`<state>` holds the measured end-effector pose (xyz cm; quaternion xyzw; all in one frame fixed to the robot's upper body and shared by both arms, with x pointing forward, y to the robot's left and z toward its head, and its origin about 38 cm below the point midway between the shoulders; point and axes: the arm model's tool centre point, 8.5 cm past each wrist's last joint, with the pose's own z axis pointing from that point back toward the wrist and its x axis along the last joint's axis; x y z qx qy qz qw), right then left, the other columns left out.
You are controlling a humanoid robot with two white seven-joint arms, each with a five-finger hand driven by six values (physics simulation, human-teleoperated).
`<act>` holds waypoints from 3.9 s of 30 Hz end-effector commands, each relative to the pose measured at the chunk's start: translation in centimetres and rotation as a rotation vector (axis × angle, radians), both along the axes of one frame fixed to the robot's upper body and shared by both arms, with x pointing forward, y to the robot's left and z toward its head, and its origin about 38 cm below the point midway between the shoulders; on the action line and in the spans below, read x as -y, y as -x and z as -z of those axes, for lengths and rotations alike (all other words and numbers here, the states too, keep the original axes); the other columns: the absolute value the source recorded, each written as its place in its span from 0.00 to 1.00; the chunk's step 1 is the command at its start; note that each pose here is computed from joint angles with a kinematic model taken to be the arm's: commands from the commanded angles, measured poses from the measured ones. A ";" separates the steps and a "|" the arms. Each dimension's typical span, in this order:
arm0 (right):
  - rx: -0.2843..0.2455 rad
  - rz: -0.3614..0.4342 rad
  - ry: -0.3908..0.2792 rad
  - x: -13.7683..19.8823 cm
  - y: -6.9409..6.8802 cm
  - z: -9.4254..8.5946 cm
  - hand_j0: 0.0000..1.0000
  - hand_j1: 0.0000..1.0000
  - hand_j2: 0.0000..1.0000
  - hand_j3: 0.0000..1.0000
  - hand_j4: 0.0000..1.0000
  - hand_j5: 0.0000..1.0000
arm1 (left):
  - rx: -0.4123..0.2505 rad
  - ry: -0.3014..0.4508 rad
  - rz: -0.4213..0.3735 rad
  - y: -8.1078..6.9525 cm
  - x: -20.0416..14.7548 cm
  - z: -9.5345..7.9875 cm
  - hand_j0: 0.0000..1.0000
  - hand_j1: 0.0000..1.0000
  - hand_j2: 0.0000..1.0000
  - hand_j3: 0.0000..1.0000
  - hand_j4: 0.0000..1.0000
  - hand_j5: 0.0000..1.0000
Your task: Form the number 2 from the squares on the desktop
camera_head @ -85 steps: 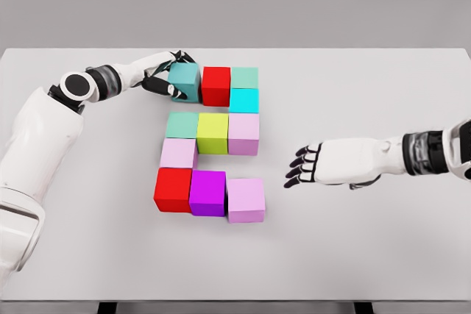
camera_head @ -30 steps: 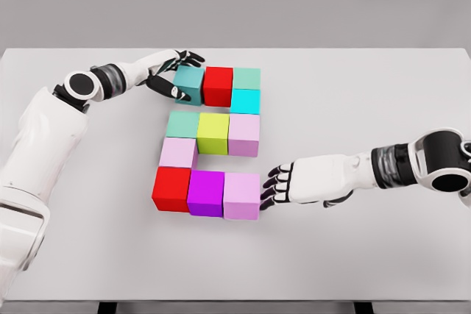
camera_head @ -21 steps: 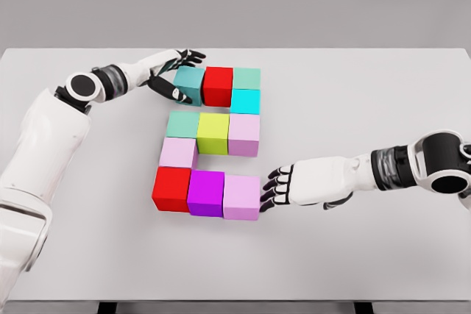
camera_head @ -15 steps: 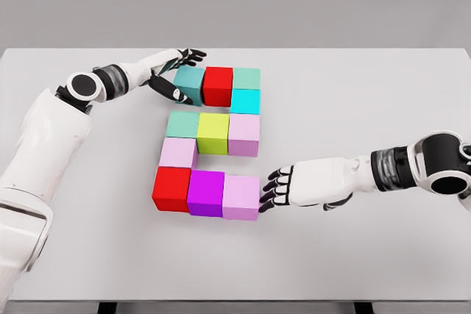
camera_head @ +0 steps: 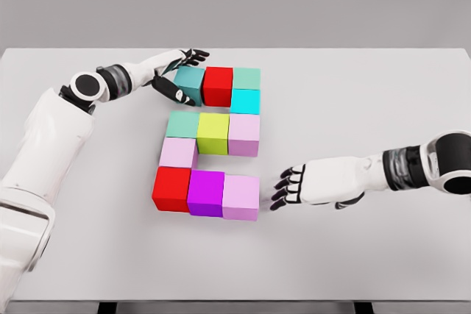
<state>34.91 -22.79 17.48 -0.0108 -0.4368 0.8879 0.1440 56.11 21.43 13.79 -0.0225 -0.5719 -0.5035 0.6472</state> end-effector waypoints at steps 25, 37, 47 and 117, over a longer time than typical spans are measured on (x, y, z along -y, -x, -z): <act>-0.199 0.701 -0.287 20.7 -0.7 -2.4 1.00 1.00 1.00 1.00 1.00 1.00 | 0.051 -0.076 0.021 -0.2 0.0 -1.0 0.98 0.98 0.98 0.98 0.98 0.98; -0.197 0.686 -0.292 20.3 -0.6 -2.6 1.00 1.00 1.00 1.00 1.00 1.00 | 0.153 -0.090 -0.072 -0.9 -0.4 -1.8 0.98 0.98 0.98 0.98 0.98 0.98; -0.205 0.663 -0.285 19.7 -0.2 -2.5 1.00 1.00 1.00 1.00 1.00 1.00 | 0.149 -0.088 -0.065 -0.7 0.0 -1.4 0.99 0.99 0.99 0.99 0.99 0.99; -0.209 0.668 -0.281 19.7 -0.1 -2.2 1.00 1.00 1.00 1.00 1.00 1.00 | 0.215 -0.903 0.214 -2.3 -6.3 -6.7 1.00 1.00 1.00 1.00 1.00 1.00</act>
